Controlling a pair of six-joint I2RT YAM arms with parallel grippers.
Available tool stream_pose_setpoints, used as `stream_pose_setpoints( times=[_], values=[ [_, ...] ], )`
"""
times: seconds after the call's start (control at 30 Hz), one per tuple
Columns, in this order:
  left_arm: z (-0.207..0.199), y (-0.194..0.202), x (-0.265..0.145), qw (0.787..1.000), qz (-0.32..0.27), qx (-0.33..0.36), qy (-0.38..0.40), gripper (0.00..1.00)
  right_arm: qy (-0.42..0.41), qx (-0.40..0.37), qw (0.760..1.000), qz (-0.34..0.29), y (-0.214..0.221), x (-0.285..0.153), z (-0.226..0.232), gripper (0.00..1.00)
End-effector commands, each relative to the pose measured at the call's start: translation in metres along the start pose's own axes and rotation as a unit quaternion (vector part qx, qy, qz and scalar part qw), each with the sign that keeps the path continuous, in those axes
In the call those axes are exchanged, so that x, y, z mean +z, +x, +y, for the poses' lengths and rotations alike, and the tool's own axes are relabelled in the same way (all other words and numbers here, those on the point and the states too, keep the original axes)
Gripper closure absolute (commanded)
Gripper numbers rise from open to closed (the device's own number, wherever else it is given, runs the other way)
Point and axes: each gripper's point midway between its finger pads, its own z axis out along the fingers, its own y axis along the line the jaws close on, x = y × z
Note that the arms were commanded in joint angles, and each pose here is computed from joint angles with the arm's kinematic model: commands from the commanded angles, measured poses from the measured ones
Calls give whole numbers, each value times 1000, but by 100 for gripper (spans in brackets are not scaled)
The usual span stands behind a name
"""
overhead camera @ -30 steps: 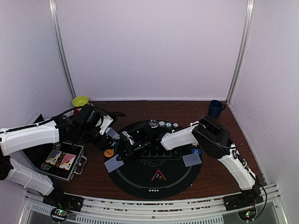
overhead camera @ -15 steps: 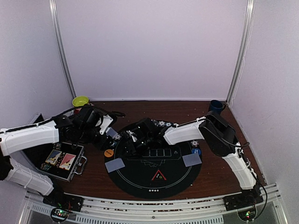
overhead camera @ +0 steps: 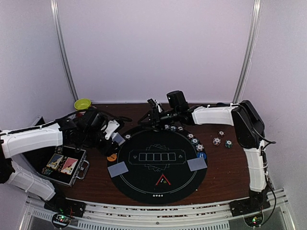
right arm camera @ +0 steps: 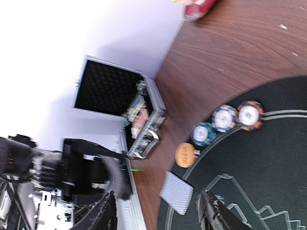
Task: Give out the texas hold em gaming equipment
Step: Distribute the poker card in the big blind area, then pick up the poker card from the face-down deck piles.
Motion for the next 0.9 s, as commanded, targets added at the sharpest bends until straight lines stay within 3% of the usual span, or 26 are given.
stream_pose_setpoints(
  times=[0.0, 0.3, 0.87],
  values=[
    [-27, -35, -4, 998, -40, 29, 47, 42, -107, -13, 994, 14, 5, -8, 66, 39],
    [-57, -62, -2, 992, -61, 63, 90, 40, -181, 5, 983, 21, 21, -18, 93, 38],
    [-61, -61, 0, 989, -78, 76, 99, 37, -140, -26, 989, 48, 48, -10, 85, 35]
  ],
)
